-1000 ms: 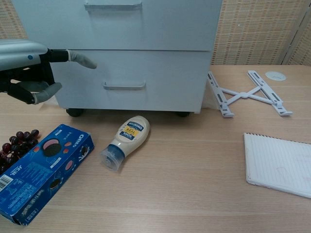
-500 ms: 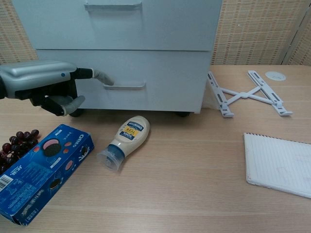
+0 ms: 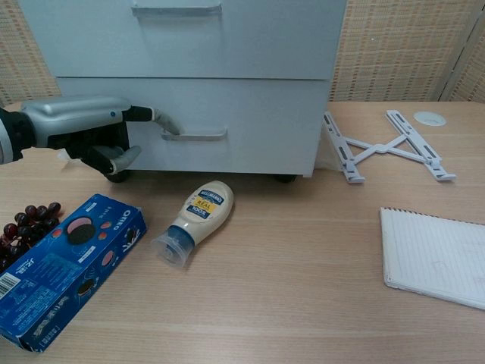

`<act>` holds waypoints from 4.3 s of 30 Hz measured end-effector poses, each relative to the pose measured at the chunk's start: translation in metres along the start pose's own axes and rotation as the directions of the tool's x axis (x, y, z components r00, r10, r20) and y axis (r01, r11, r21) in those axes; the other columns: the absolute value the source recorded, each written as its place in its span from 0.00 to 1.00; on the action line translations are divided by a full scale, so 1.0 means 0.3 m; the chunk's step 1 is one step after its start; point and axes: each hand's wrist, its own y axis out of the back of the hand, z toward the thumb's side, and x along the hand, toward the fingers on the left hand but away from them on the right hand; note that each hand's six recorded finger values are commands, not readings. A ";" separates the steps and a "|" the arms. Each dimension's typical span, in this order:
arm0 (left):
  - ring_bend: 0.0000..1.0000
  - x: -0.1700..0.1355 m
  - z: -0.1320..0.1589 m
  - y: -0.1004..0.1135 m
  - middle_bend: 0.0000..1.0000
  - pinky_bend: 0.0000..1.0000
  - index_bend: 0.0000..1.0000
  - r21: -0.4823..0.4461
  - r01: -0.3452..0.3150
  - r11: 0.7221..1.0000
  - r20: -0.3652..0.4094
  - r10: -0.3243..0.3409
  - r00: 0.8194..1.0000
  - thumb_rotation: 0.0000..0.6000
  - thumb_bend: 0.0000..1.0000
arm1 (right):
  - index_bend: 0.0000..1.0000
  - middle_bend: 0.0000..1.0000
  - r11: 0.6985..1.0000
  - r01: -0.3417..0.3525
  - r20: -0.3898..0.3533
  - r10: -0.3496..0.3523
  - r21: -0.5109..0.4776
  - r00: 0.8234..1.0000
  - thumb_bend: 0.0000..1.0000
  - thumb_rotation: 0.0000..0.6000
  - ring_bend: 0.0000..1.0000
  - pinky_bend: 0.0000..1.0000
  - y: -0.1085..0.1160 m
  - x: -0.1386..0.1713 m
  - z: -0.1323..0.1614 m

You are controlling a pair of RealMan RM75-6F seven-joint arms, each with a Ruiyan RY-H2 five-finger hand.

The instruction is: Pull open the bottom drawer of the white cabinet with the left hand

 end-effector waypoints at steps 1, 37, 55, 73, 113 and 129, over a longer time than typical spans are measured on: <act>0.98 0.004 -0.002 0.002 0.97 1.00 0.16 -0.001 0.000 1.000 -0.003 0.000 1.000 1.00 0.64 | 0.16 0.28 1.000 0.000 0.000 0.000 0.000 1.000 0.43 1.00 0.19 0.18 -0.001 0.001 -0.001; 0.98 -0.014 0.054 -0.001 0.97 1.00 0.21 0.028 0.033 0.999 0.033 -0.034 0.999 1.00 0.63 | 0.16 0.28 1.000 0.001 0.023 -0.001 -0.008 1.000 0.43 1.00 0.19 0.18 -0.010 0.018 -0.029; 0.98 -0.075 0.091 -0.018 0.97 1.00 0.22 0.040 0.038 0.998 0.061 -0.040 0.997 1.00 0.63 | 0.16 0.28 1.000 0.007 0.029 -0.007 -0.008 1.000 0.43 1.00 0.19 0.18 -0.007 0.026 -0.033; 0.98 -0.150 0.139 -0.037 0.97 1.00 0.23 0.046 0.046 0.998 0.108 -0.050 0.993 1.00 0.63 | 0.16 0.28 1.000 0.008 0.036 -0.007 -0.008 0.999 0.43 1.00 0.19 0.18 -0.008 0.031 -0.039; 0.95 -0.294 0.223 -0.004 0.95 1.00 0.24 0.048 0.020 0.999 0.187 -0.029 0.982 1.00 0.63 | 0.16 0.28 1.000 0.017 0.041 -0.016 -0.016 0.999 0.43 1.00 0.19 0.18 -0.006 0.043 -0.051; 0.84 -0.421 0.091 0.063 0.85 0.92 0.28 0.033 -0.068 0.997 0.059 0.066 0.996 1.00 0.63 | 0.16 0.28 1.000 0.020 0.040 -0.020 -0.021 0.999 0.43 1.00 0.19 0.18 -0.007 0.039 -0.053</act>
